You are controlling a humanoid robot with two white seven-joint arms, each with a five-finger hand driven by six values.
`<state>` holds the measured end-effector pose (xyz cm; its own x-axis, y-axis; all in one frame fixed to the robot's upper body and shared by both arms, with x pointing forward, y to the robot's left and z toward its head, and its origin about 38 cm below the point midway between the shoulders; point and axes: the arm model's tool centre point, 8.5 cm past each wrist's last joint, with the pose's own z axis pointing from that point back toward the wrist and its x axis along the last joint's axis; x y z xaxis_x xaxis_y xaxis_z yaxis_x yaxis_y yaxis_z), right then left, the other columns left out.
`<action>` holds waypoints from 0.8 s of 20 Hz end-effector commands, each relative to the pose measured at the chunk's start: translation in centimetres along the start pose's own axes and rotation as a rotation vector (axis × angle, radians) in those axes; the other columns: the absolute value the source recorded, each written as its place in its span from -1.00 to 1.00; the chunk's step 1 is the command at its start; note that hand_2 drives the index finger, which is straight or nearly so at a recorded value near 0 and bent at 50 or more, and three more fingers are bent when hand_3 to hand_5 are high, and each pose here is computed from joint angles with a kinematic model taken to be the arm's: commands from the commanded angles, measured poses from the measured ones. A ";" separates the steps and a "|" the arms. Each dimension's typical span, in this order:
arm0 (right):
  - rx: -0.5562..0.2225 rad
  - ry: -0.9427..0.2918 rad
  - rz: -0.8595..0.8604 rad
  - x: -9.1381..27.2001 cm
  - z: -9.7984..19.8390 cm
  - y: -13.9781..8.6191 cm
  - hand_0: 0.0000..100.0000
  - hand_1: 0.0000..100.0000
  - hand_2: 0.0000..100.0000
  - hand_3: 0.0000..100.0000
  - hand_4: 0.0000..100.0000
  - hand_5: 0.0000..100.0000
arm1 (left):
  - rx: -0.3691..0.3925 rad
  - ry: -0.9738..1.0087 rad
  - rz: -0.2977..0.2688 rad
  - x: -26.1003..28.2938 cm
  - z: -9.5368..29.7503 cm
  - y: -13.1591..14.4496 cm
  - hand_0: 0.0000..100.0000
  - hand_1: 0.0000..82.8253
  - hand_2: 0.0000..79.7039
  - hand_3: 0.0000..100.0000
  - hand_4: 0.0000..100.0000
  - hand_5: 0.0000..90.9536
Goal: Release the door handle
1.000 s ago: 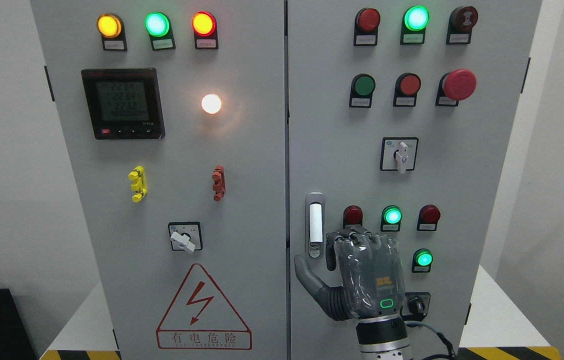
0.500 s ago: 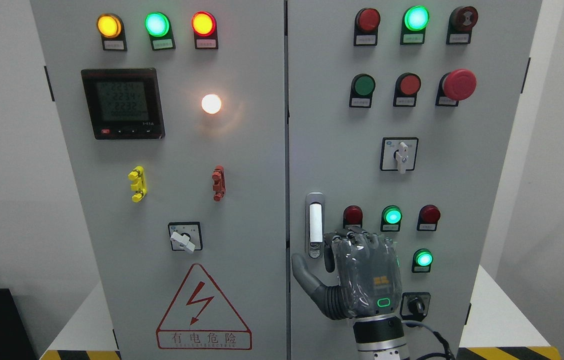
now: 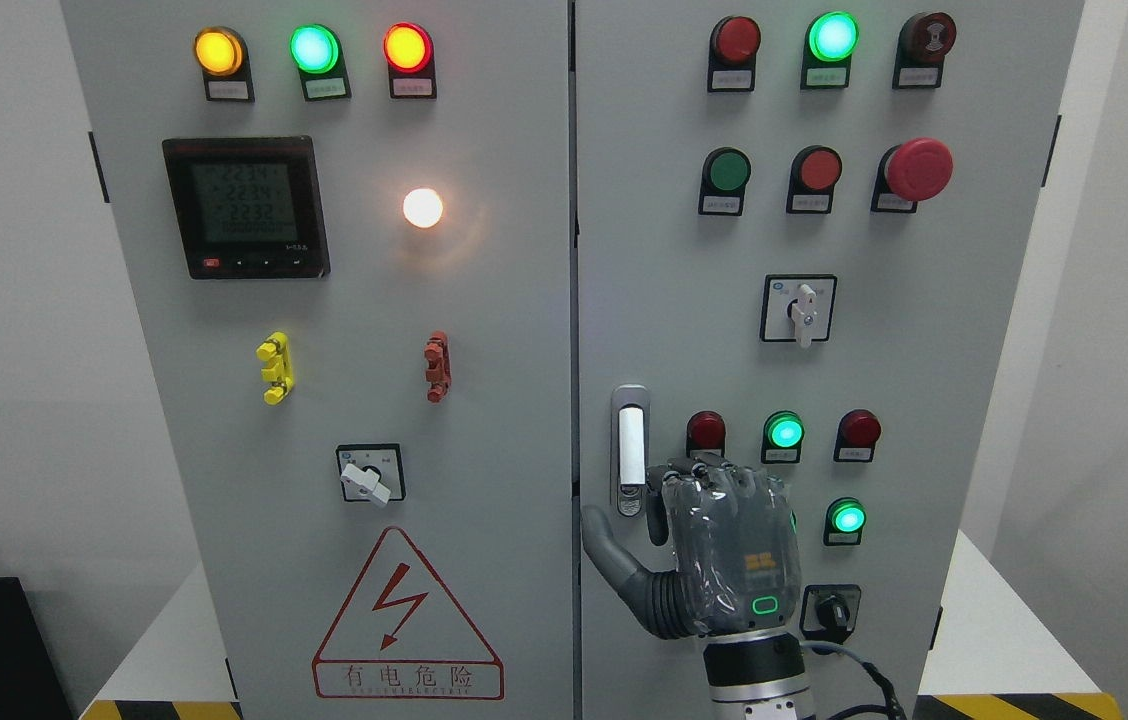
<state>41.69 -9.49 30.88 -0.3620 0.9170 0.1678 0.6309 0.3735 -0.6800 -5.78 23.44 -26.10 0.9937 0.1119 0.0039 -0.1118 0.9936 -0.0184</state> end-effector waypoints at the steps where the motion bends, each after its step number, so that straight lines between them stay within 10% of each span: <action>1: 0.009 0.007 -0.004 -0.1 0.1 0.4 -0.44 -0.24 0.90 1.00 0.83 0.98 | 0.000 0.021 -0.013 -0.7 0.1 0.0 -0.76 -0.06 -1.00 -1.00 -1.00 -1.00; 16: -0.003 0.008 -0.008 0.1 -1.0 0.2 -0.42 -0.26 0.90 1.00 0.84 0.98 | 0.000 0.021 -0.013 -0.7 0.1 0.0 -0.76 -0.06 -1.00 -1.00 -1.00 -1.00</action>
<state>42.01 -9.27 31.17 -0.3638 0.9151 0.1737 0.6321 0.3795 -0.6756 -5.77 23.44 -26.11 0.9937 0.1119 0.0040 -0.1118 0.9936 -0.0184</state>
